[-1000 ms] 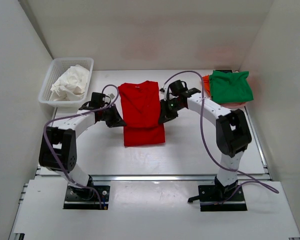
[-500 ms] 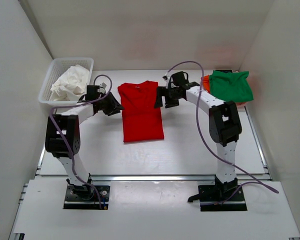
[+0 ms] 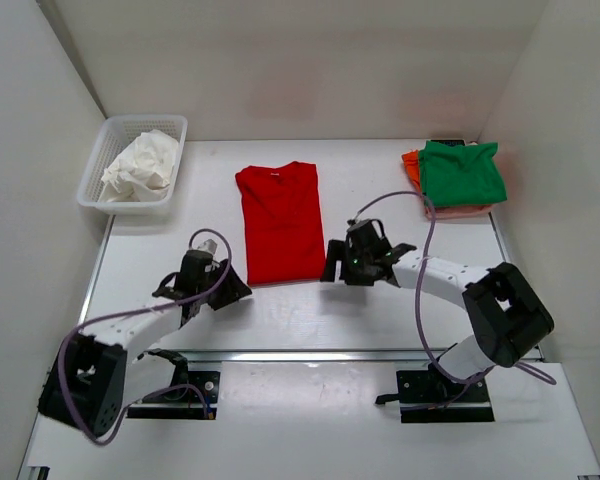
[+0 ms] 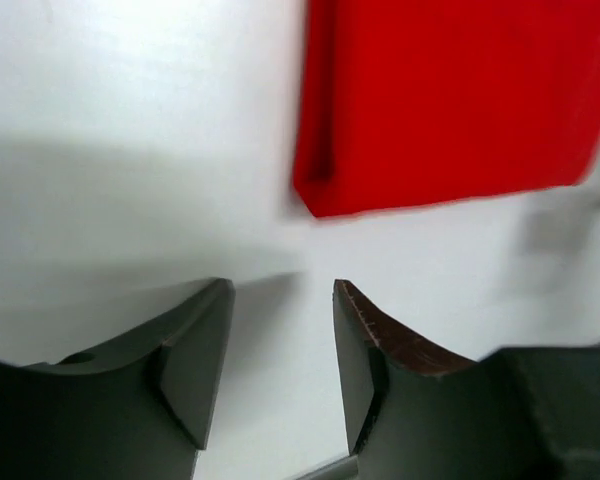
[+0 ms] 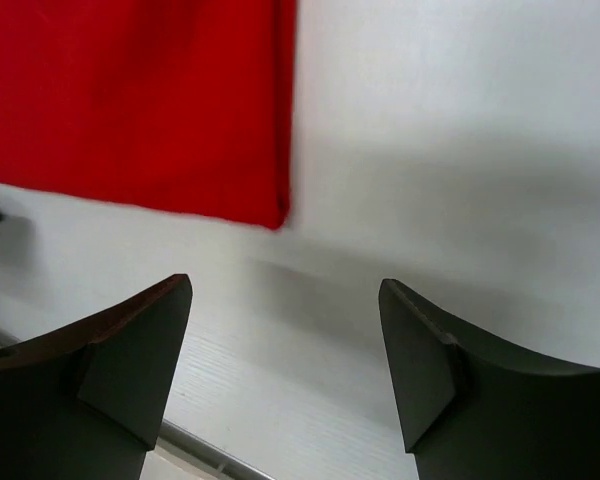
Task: Fold and stack the t-shirts
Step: Grab one side of the 2/3 rectangular tshirt with both arms
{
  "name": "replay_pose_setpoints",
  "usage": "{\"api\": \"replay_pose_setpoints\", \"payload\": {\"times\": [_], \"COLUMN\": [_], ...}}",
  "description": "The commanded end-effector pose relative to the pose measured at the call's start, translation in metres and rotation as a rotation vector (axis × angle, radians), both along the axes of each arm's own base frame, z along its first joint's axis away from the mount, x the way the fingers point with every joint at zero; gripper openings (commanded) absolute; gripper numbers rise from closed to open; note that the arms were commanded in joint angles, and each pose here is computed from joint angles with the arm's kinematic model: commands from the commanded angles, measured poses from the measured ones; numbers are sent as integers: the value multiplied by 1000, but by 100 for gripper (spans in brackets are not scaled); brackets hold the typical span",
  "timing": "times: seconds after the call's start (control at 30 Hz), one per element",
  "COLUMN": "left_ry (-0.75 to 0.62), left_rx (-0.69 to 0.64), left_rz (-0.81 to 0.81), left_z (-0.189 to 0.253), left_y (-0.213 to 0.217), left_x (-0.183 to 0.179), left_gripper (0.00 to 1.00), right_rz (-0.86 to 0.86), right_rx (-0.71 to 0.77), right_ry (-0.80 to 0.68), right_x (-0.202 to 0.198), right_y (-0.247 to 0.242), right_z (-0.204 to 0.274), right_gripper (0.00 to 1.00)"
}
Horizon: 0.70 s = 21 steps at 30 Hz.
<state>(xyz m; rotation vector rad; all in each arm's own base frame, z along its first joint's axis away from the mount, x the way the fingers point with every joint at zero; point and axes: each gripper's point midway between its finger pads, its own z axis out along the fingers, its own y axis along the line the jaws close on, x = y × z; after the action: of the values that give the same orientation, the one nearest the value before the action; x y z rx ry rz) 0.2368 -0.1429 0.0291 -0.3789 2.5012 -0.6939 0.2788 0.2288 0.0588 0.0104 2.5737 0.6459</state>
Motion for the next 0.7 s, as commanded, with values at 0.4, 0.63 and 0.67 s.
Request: {"api": "replay_pose_setpoints", "payload": {"times": [0.4, 0.63, 0.67], "left_ry": [-164, -81, -62], "left_rx": [-72, -84, -86], "left_rz": [257, 195, 191], "left_z": [4, -18, -22], "left_y": [-2, -23, -23], "left_x": [40, 32, 25], "left_gripper": [58, 18, 4], "right_rz": [-167, -106, -97], "right_rx": [53, 21, 19], "right_ry": [-55, 0, -5], "right_x": [21, 0, -1], "right_y": [32, 41, 42], "right_z": [-31, -50, -46], "right_gripper": [62, 0, 0]}}
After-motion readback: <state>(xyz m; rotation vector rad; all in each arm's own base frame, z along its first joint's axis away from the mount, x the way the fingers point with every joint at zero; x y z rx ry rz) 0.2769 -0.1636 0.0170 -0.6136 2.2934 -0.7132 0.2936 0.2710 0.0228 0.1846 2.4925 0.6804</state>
